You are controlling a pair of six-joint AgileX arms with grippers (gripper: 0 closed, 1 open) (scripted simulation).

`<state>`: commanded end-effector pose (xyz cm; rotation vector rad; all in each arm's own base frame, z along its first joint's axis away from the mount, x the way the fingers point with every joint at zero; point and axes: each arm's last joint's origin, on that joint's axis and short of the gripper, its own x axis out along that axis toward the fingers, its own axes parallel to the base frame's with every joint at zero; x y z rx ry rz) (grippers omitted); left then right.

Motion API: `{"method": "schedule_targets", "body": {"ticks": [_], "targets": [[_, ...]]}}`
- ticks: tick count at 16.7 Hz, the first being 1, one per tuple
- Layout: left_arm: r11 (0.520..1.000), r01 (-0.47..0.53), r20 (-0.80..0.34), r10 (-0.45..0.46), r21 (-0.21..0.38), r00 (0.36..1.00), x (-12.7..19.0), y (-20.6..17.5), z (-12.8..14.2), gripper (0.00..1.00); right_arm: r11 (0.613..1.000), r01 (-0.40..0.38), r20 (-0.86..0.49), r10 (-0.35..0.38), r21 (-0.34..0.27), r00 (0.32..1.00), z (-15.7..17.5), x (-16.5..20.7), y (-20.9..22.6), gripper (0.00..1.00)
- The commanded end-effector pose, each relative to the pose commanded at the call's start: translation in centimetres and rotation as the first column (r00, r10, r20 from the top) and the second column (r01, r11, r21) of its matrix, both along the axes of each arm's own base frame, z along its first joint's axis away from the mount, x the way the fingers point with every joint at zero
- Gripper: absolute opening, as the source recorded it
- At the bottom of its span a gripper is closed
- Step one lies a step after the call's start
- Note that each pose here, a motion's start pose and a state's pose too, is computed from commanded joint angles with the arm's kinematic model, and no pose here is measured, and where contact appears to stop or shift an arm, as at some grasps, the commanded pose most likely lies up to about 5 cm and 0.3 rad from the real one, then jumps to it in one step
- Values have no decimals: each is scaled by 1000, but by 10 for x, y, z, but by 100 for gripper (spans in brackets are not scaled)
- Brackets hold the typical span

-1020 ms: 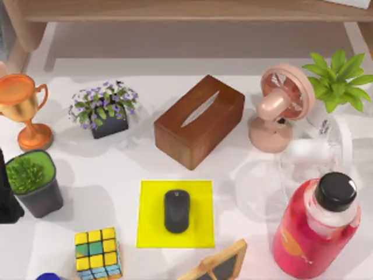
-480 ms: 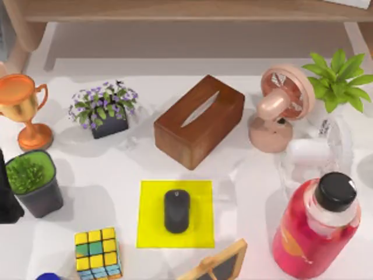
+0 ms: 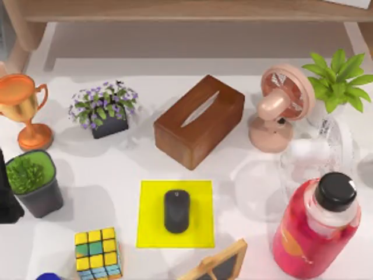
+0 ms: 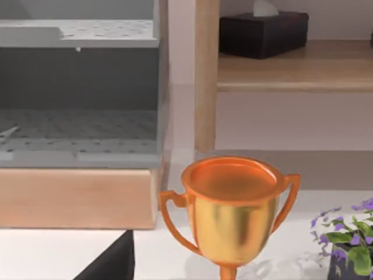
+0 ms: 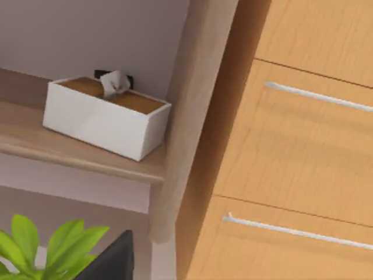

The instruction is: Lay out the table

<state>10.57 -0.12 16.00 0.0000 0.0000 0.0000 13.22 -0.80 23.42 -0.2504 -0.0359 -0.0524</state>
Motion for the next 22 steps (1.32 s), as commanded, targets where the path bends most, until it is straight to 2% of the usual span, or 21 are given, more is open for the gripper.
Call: {"method": "schedule_targets", "body": {"ticks": [2,4,7,14,16,19,22], "targets": [[1000,0,0,0,0,1000,0,0,0,100,995,-19,-3,20,101,1000,-26,-16,3,100],[1000,0,0,0,0,1000,0,0,0,100,984,-34,-13,37,177,999,-49,-23,5,100],[1000,0,0,0,0,1000,0,0,0,100,970,-46,-27,54,240,998,-71,-26,7,100],[1000,0,0,0,0,1000,0,0,0,100,967,-47,-29,56,249,998,-74,-27,7,100],[1000,1,0,-1,0,1000,0,-1,8,100,967,-47,-29,56,249,998,-74,-27,7,100],[1000,4,-1,-4,-2,1000,3,-3,41,100,967,-47,-29,56,249,998,-74,-27,7,100],[1000,7,-3,-7,-4,1000,17,-6,96,100,967,-47,-29,56,249,998,-74,-27,7,100]]}}
